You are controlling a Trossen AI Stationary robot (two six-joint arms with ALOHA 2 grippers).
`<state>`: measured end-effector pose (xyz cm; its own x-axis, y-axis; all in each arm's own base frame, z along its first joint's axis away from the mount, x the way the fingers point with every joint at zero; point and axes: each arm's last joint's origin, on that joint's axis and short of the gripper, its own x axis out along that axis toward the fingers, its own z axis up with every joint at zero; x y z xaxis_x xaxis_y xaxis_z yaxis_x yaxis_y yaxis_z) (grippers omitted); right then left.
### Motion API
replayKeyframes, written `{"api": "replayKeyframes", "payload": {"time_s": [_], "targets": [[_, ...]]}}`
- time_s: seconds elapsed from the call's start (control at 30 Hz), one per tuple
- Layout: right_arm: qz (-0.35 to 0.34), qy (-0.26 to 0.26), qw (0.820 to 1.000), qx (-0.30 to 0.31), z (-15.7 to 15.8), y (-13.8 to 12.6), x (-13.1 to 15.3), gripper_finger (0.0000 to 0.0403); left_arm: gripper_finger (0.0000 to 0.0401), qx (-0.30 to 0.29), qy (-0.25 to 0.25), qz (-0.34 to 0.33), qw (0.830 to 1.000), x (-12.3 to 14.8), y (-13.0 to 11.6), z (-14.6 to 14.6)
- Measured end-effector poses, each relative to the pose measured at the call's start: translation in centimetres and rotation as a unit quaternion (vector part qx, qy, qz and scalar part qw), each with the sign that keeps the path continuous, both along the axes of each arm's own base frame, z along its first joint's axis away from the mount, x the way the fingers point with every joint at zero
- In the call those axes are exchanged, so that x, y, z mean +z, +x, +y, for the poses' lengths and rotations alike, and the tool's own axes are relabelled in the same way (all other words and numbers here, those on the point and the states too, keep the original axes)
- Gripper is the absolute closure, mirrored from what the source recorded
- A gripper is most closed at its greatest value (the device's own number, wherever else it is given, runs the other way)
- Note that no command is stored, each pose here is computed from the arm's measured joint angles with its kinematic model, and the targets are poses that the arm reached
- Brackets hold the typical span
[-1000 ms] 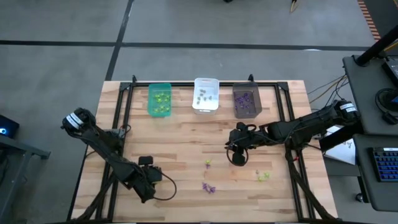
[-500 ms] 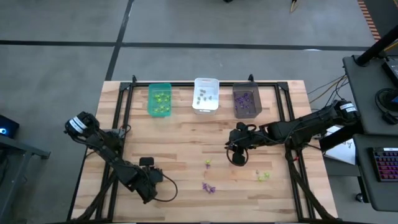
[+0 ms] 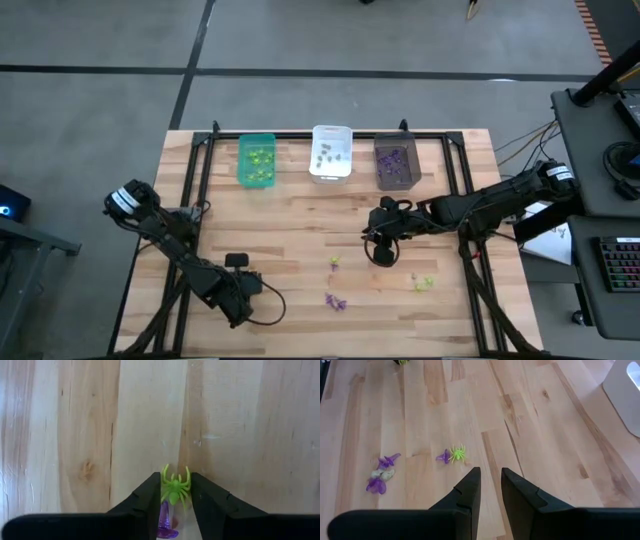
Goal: Sort Halloween decoration
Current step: Put the green spider toy into the blue bin
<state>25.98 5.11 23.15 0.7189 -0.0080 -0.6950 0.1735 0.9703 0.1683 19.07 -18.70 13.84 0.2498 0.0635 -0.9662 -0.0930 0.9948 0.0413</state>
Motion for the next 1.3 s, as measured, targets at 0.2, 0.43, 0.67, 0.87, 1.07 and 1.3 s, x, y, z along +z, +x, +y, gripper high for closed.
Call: {"api": "replayKeyframes", "payload": {"time_s": [0.2,0.43,0.67,0.87,1.07,1.3], "targets": [[0.000,0.000,1.000,0.000,0.0,0.0,0.0,0.0335,0.0325,0.001,0.000,-0.001,1.000,0.0,0.0,0.0],[0.000,0.000,1.000,0.000,0.0,0.0,0.0,0.0335,0.0325,-0.004,0.002,-0.006,1.000,0.3,0.0,0.1],[0.000,0.000,1.000,0.000,0.0,0.0,0.0,0.0335,0.0325,-0.006,-0.008,-0.017,1.000,1.1,0.1,0.5],[0.001,0.000,1.000,0.000,0.0,0.0,0.0,0.0335,0.0325,-0.011,-0.004,-0.042,0.999,2.2,0.8,1.5],[0.001,0.000,1.000,0.001,0.0,0.0,0.0,0.0335,0.0326,-0.020,0.011,-0.063,0.998,3.6,2.4,4.2],[0.003,-0.001,1.000,0.002,0.0,0.0,0.0,0.0335,0.0326,-0.040,0.055,-0.056,0.996,5.6,4.5,9.5]]}}
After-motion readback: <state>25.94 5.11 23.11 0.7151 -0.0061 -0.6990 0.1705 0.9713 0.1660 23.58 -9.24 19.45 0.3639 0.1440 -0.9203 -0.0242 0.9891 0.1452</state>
